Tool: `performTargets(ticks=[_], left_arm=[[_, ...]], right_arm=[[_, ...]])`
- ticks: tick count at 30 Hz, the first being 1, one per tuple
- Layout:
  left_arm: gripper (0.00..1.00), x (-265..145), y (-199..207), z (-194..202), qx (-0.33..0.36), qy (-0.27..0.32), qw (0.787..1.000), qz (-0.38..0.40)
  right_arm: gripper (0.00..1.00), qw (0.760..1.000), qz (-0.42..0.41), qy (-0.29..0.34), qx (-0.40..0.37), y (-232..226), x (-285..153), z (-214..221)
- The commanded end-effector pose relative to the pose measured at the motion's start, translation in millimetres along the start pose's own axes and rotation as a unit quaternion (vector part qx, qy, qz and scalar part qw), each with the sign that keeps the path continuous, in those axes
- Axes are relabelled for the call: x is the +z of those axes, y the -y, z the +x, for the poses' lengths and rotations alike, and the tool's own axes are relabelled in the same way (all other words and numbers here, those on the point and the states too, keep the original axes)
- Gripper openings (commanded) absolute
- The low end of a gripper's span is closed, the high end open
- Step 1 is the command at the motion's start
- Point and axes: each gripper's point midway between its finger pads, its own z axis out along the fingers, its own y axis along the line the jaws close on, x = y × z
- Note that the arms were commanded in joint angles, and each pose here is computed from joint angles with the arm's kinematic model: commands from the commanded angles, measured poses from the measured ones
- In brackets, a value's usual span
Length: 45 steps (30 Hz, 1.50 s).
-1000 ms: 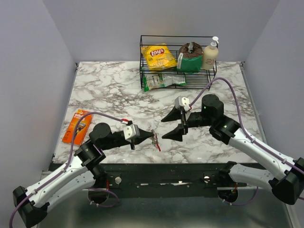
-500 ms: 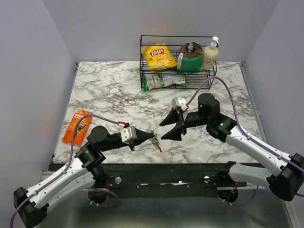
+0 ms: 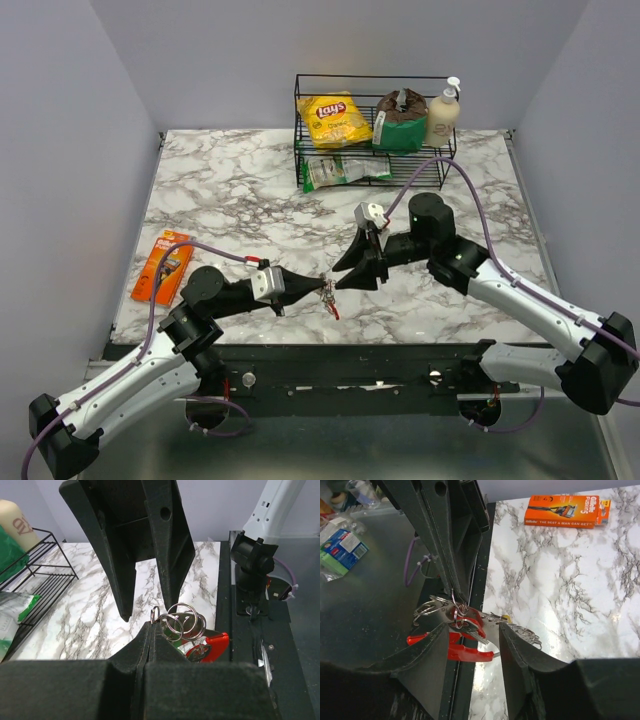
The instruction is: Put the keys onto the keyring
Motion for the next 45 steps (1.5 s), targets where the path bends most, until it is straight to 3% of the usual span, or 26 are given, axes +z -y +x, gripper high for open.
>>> performTargets(ticks=[1,11,16,26,32,35,36,41,42,45], left_arm=[[0.00,0.6,4.8,-18.4,0.018,0.035,0.999,0.014],[0.00,0.2,5.2,-15.6,0.016,0.031,0.999,0.014],[0.00,-0.3,4.9,-14.6,0.016,0.030,0.999,0.013],[0.00,-2.0,1.8,-12.1,0.017,0.026,1.000,0.001],[0.00,-2.8,-14.0,-1.4,0.000,0.011,0.999,-0.047],[0.00,-1.9,-21.4,13.0,-0.020,0.012,0.997,-0.072],[0.00,-0.7,-23.2,13.9,-0.022,0.019,0.997,-0.077],[0.00,7.3,-22.5,46.6,-0.055,-0.007,0.996,-0.073],[0.00,8.7,-22.1,38.2,-0.047,0.013,0.996,-0.069],[0.00,8.9,-17.3,29.2,-0.033,0.036,0.997,-0.054]], right_arm=[[0.47,1.000,-0.011,0.010,-0.006,-1.1,0.4,-11.6],[0.23,1.000,-0.007,0.022,-0.007,2.3,2.3,-18.9],[0.01,1.000,-0.009,0.021,-0.003,2.3,3.4,-17.2],[0.01,1.000,0.010,0.014,0.007,9.0,3.2,-9.9],[0.15,0.995,0.094,-0.003,0.030,36.9,0.0,5.3],[0.25,0.988,0.147,-0.019,0.050,55.3,-3.6,23.5],[0.34,0.986,0.154,-0.023,0.053,58.0,-4.3,27.1],[0.60,0.992,0.119,-0.029,0.038,45.1,-3.8,28.6],[0.66,0.993,0.115,-0.026,0.023,42.3,-5.3,24.7],[0.70,0.993,0.115,-0.022,0.002,40.9,-7.8,20.4]])
